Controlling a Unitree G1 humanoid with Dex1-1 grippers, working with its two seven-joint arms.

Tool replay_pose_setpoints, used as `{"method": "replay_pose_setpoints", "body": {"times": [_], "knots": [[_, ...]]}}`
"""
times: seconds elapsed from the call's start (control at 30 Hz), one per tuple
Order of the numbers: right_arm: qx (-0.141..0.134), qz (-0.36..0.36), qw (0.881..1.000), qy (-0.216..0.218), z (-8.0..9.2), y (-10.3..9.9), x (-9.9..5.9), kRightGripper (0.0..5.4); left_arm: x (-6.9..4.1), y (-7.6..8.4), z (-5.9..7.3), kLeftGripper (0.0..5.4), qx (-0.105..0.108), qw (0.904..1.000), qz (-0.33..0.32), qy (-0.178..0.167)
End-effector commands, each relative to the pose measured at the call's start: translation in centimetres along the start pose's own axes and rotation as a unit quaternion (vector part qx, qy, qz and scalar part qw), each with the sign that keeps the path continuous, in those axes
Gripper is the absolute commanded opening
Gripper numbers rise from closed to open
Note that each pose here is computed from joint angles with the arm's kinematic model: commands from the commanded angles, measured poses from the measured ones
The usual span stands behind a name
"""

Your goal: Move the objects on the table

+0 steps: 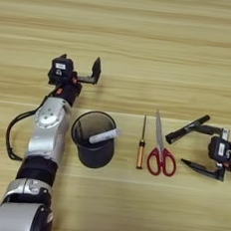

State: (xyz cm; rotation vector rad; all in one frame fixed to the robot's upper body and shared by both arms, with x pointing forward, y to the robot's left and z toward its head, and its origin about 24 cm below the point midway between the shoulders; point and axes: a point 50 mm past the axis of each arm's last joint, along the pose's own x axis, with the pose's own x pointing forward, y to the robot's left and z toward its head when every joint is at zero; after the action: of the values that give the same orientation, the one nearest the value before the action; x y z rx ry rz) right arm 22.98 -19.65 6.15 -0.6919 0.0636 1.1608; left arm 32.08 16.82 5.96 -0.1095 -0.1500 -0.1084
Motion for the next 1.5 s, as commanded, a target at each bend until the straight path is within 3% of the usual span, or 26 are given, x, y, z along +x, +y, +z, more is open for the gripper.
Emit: {"method": "replay_pose_setpoints", "body": {"times": [0.03,0.2,0.57,0.8,1.17,1.2,1.5], "knots": [[0.005,-0.021,0.999,-0.043,1.4,-1.1,0.0,4.84,0.4,0.0,0.4,5.40,0.004,1.0000,-0.004,-0.006],[0.028,-0.043,0.994,-0.095,2.7,-1.9,0.2,5.38,0.4,0.0,0.4,5.40,0.004,1.0000,-0.004,-0.006],[0.094,-0.030,0.974,-0.206,5.6,-2.4,0.8,5.38,0.5,-0.1,0.3,5.40,0.004,1.0000,-0.005,-0.004],[0.118,0.016,0.964,-0.236,6.6,-1.4,2.2,5.38,0.6,-0.2,0.2,5.40,0.003,1.0000,-0.006,-0.004],[0.125,0.074,0.958,-0.246,7.2,0.3,4.4,5.38,0.5,-0.4,0.2,5.40,0.002,1.0000,-0.007,-0.005],[0.123,0.076,0.958,-0.247,7.3,0.3,4.5,5.09,0.5,-0.4,0.2,5.40,0.002,1.0000,-0.007,-0.005],[0.112,0.106,0.954,-0.258,8.4,0.6,5.8,4.15,0.5,-0.6,0.2,5.40,0.003,0.9999,-0.008,-0.005]]}}
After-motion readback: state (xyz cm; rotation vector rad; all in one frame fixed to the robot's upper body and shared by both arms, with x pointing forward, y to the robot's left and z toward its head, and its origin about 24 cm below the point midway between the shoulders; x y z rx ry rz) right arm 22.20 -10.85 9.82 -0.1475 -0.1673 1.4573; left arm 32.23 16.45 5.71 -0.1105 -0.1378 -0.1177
